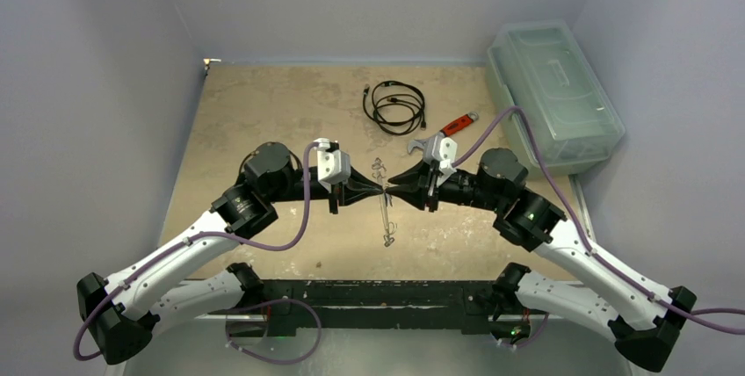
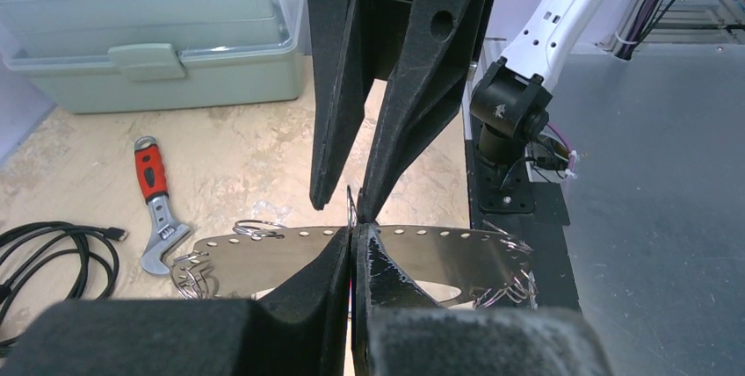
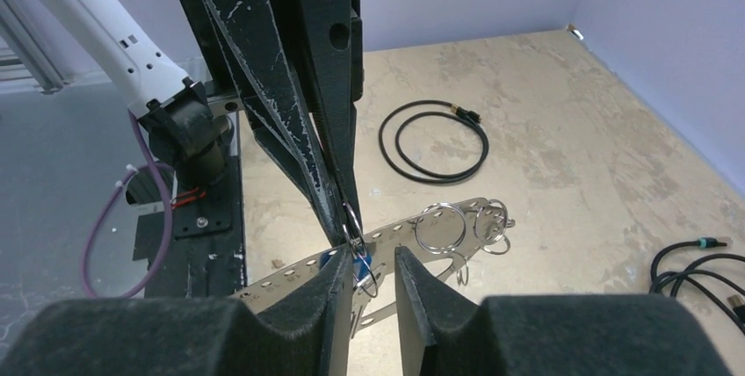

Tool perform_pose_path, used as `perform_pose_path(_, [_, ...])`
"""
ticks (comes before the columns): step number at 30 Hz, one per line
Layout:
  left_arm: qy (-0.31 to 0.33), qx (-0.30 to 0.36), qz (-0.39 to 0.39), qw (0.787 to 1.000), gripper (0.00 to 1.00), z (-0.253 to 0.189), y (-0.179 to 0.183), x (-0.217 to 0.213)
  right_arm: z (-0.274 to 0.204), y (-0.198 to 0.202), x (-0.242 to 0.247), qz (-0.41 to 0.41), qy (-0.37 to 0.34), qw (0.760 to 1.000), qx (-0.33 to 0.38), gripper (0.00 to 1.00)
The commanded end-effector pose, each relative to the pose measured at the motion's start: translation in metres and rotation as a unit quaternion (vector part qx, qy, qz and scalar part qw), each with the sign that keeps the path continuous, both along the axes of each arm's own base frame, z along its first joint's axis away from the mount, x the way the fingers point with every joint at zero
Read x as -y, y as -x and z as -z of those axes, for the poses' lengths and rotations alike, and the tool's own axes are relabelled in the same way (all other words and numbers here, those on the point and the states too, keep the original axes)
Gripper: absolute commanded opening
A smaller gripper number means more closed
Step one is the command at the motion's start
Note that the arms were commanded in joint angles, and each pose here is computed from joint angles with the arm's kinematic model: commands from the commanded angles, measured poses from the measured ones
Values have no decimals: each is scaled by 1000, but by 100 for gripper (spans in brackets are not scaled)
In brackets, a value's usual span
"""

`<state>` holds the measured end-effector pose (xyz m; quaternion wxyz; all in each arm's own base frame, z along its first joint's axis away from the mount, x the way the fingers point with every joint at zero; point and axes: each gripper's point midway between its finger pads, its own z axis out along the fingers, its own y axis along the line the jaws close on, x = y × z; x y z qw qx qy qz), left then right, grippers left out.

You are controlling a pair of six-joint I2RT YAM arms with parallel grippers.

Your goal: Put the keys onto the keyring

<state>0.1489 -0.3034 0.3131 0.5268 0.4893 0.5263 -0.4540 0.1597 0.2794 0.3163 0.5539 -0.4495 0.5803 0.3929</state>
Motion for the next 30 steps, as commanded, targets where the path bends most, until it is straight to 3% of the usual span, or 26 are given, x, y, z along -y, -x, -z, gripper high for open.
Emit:
perform_pose_path(1, [33,27,20,999,0,-24,8,2,-11,2,-4,-13,-9,1000,12,25])
perform_pose_path(10, [33,27,21,999,0,-23,8,2,-12,5,-7,-25,-9,1000,11,21])
perform_pose_path(19, [33,26,22,999,0,-22,8,2,-12,4,-9,-28,-9,1000,10,1])
perform_pose_path(26, [24,25,13,999,0,-20,5,2,-15,3,-8,-26,-12,999,14,0])
perform_pose_path(30, [7,31,-1,1000,25,-16,-1,0,-14,1,-5,-14,-6,1000,12,0])
